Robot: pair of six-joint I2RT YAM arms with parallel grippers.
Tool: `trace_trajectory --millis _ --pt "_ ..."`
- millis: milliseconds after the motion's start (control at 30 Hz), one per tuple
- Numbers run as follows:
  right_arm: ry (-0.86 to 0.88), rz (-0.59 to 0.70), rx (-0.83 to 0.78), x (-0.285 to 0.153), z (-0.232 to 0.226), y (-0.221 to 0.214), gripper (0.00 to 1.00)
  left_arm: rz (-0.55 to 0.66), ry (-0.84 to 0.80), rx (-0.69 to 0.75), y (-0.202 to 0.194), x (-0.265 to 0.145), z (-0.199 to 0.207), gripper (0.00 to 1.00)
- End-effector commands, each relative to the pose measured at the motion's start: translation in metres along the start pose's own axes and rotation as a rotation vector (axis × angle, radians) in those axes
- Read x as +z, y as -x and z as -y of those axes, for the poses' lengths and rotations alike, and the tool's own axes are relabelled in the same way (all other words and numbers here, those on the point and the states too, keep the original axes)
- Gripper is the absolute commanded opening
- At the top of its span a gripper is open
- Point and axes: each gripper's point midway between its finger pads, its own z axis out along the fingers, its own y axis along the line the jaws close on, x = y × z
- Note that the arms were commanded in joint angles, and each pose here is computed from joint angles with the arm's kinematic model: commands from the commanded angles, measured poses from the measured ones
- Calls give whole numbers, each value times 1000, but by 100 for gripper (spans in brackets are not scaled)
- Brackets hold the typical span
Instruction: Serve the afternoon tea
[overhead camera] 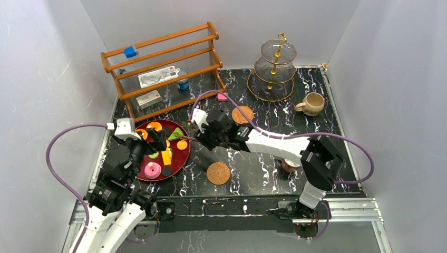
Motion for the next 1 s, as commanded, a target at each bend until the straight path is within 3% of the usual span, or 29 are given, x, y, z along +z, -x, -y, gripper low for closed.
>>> trace_trajectory --millis 0,500,767,967 --pt "-10 104 -100 1 5 38 59 30 24 -6 6 -1 -4 96" --pt "-2 61 -157 24 -7 30 58 32 27 -8 6 -2 -5 95" --pt "-33 65 -167 28 -7 35 49 51 32 -15 9 -5 -7 95" --pt "-53 70 -166 22 -8 38 48 43 29 -7 8 -3 -6 95"
